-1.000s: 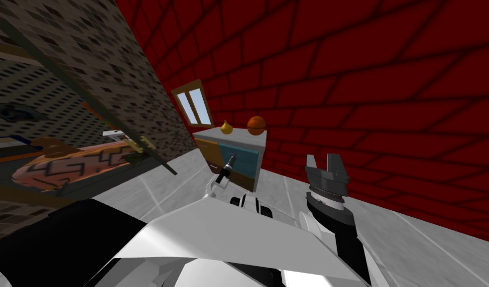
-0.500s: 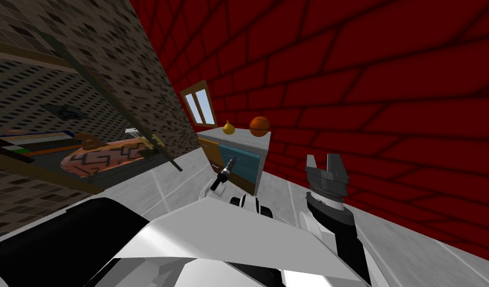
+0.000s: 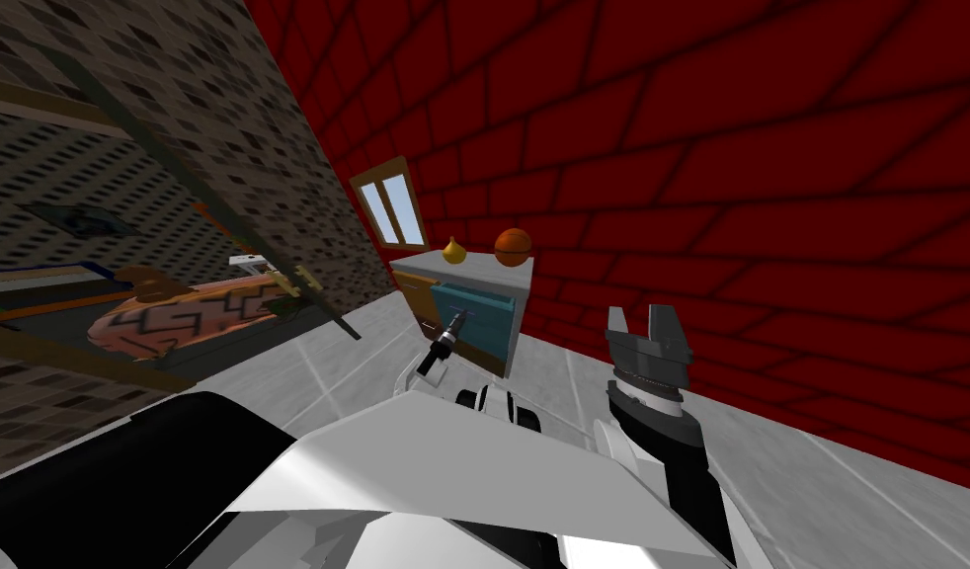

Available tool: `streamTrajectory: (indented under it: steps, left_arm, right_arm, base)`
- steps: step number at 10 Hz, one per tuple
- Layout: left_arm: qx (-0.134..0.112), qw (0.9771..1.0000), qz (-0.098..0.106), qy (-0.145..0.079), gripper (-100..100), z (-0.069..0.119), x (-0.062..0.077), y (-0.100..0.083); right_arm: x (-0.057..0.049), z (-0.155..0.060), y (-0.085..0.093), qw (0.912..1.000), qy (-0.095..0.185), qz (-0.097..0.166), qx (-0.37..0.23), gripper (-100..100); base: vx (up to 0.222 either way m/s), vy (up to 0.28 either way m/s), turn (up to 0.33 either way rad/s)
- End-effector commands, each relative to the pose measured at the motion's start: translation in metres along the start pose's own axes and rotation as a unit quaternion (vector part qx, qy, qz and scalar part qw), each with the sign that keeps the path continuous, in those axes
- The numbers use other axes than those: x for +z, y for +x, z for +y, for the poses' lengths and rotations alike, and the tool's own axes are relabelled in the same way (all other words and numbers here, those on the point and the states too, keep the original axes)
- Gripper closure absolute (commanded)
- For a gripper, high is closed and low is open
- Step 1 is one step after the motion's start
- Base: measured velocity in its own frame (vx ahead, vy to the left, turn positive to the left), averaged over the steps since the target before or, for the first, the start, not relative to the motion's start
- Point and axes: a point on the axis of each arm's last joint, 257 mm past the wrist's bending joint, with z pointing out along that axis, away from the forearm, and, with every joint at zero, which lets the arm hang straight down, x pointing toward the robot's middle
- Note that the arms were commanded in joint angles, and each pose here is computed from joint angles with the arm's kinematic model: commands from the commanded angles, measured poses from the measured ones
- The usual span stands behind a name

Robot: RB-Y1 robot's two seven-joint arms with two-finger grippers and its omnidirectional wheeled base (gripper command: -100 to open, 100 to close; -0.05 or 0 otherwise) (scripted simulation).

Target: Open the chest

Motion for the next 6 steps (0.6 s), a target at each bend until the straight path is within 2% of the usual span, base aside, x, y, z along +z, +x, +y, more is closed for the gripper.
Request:
streamTrajectory:
  steps: [1,5,6]
  left_arm:
    - [0.000,1.0000,-0.003,-0.004,100,0.0016,0.0012,-0.0027]
    - [-0.001,1.0000,0.001,0.004,100,-0.0082,-0.0067,0.0006]
    - [-0.001,1.0000,0.001,-0.004,100,-0.0014,-0.0077,-0.0002]
  right_arm:
    - [0.0000,0.0000,0.0000,1.0000,0.000,0.000,0.000,0]
    - [0.0000,0.0000,0.0000,1.0000,0.000,0.000,0.000,0]
    - [0.0000,0.0000,0.0000,1.0000,0.000,0.000,0.000,0]
  base:
    - [-0.097,0.031,-0.027]
    - [-0.158,0.026,0.032]
    - [-0.077,0.005,0.019]
